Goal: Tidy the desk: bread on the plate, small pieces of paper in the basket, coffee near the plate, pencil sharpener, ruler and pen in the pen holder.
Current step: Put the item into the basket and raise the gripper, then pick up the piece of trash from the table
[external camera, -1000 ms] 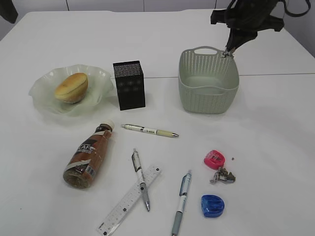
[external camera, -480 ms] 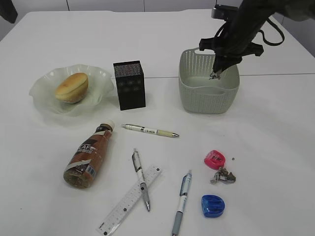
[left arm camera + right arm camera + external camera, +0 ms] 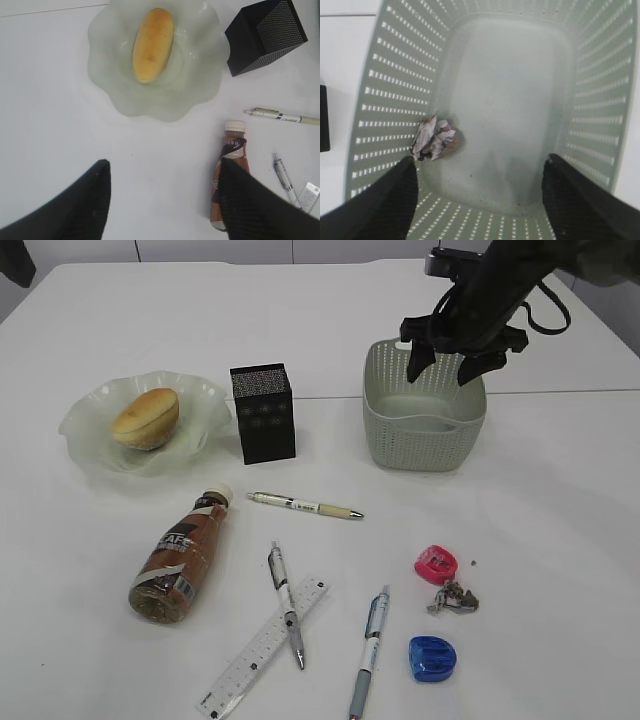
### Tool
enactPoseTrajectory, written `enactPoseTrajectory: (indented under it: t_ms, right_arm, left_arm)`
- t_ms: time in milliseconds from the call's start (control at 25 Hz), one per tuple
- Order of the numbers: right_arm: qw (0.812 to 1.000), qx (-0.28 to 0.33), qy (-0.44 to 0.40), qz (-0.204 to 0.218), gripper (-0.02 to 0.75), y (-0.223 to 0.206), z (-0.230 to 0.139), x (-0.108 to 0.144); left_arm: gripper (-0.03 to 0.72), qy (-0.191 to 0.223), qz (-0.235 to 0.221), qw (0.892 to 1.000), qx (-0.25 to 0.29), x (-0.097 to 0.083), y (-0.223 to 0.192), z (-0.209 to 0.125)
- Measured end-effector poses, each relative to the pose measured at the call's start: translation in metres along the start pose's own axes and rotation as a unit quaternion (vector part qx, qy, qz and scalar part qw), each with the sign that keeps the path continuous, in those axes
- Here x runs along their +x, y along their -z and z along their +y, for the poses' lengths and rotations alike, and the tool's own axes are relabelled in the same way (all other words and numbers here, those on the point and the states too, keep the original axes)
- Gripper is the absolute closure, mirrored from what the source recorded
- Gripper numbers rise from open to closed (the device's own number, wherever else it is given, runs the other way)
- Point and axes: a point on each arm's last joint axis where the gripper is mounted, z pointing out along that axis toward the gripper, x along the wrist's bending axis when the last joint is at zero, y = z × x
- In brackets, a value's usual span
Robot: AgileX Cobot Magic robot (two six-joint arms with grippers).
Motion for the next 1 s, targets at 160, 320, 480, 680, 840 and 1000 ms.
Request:
enactPoseTrajectory:
  t_ms: [160, 320, 480, 680, 840, 1000]
  right_arm:
    - [1.0, 0.008, 0.016, 0.001, 0.162, 0.001, -0.001, 0.0]
    - [0.998, 0.02, 0.054, 0.002, 0.162, 0.02, -0.002, 0.003]
    - [0.996, 0.024, 0.087, 0.004, 0.162, 0.052, -0.002, 0.007]
    - [0.995, 0.008, 0.096, 0.005, 0.162, 0.077, 0.0, 0.01]
    - [0.997, 0.007, 0.072, 0.005, 0.162, 0.093, -0.005, 0.011]
    - [0.999, 0.024, 0.046, 0.003, 0.162, 0.106, -0.019, 0.011]
  left_arm:
    - [0.2, 0.0, 0.001, 1.0, 0.0, 0.0, 0.0, 0.0]
    - [0.2, 0.0, 0.001, 1.0, 0.0, 0.0, 0.0, 0.0]
    - [0.2, -0.001, 0.002, 1.0, 0.0, 0.0, 0.0, 0.0]
    - [0.2, -0.001, 0.002, 1.0, 0.0, 0.0, 0.0, 0.0]
    - [0.2, -0.001, 0.002, 1.0, 0.0, 0.0, 0.0, 0.0]
    - [0.2, -0.001, 0.002, 1.0, 0.0, 0.0, 0.0, 0.0]
